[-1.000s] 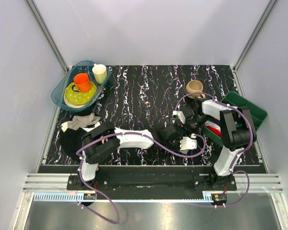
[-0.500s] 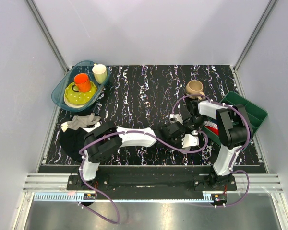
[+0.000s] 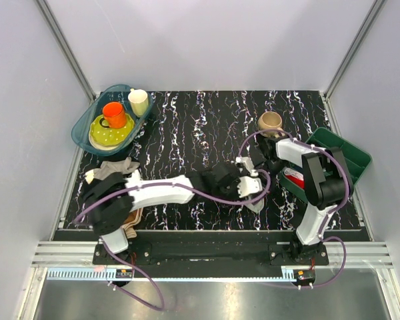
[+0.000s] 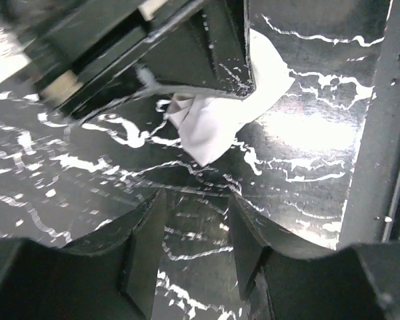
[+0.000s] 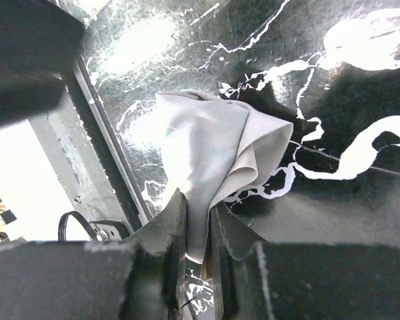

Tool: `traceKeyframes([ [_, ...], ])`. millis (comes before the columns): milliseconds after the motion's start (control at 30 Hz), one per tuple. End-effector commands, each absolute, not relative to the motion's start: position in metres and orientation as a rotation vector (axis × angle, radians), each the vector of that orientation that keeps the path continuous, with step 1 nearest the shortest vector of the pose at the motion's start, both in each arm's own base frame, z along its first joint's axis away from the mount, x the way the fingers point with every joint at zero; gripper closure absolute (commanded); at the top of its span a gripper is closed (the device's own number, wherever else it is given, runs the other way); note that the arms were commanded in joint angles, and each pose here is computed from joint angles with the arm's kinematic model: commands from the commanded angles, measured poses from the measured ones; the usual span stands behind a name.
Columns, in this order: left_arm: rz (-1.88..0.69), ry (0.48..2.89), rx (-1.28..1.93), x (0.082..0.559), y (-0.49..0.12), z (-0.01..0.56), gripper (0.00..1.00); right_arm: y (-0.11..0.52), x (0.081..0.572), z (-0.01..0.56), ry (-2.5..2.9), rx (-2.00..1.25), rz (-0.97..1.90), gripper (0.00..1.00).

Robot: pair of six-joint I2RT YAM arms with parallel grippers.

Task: Roll the underwear
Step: Pick up the underwear from the center of the board, then place the underwear in the storage box.

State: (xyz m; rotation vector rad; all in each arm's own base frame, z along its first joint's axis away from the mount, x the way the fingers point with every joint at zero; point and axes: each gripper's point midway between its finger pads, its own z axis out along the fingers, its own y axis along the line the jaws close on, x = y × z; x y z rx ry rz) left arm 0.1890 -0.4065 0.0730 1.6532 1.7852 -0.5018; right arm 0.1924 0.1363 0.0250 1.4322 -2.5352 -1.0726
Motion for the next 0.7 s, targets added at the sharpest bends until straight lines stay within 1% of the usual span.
traceKeyframes([
  [0,-0.509,1.746,1.482,0.195,-0.380,0.135,0.53,0.141,0.210,0.064,-2.587,1.541,-1.121,0.89],
  [33,-0.517,1.754,1.456,0.194,-0.373,0.141,0.52,0.141,0.211,0.070,-2.584,1.549,-1.130,0.90],
  [67,-0.530,1.738,1.396,0.198,-0.361,0.163,0.51,0.139,0.213,0.079,-2.579,1.572,-1.134,0.90],
  [133,-0.554,1.776,1.363,0.195,-0.340,0.172,0.50,0.135,0.217,0.089,-2.600,1.574,-1.143,0.92],
  [167,-0.583,1.757,1.315,0.197,-0.327,0.193,0.48,0.133,0.220,0.099,-2.603,1.597,-1.148,0.92],
  [233,-0.588,1.798,1.298,0.192,-0.304,0.201,0.46,0.125,0.232,0.114,-2.667,1.615,-1.131,0.92],
  [267,-0.597,1.784,1.258,0.194,-0.289,0.215,0.44,0.120,0.232,0.120,-2.675,1.613,-1.116,0.92],
  [367,-0.572,1.805,1.236,0.188,-0.252,0.218,0.41,0.092,0.251,0.142,-2.793,1.616,-1.009,0.92],
  [400,-0.560,1.812,1.235,0.186,-0.244,0.215,0.38,0.084,0.256,0.148,-2.825,1.607,-0.986,0.92],
  [433,-0.537,1.830,1.250,0.183,-0.234,0.200,0.36,0.076,0.260,0.153,-2.853,1.604,-0.966,0.92],
  [467,-0.520,1.812,1.227,0.182,-0.226,0.202,0.35,0.054,0.271,0.165,-2.939,1.561,-0.914,0.92],
  [500,-0.511,1.796,1.215,0.183,-0.225,0.200,0.30,0.043,0.276,0.171,-2.971,1.553,-0.881,0.92],
  [533,-0.506,1.794,1.207,0.182,-0.222,0.196,0.27,0.031,0.282,0.174,-3.003,1.522,-0.856,0.92],
  [567,-0.504,1.786,1.201,0.181,-0.220,0.193,0.24,0.007,0.294,0.186,-3.086,1.491,-0.770,0.92],
  [633,-0.500,1.792,1.205,0.181,-0.219,0.195,0.22,-0.021,0.307,0.194,-3.157,1.452,-0.663,0.93],
  [667,-0.490,1.804,1.199,0.184,-0.217,0.195,0.22,-0.040,0.323,0.200,-3.194,1.445,-0.560,0.93],
])
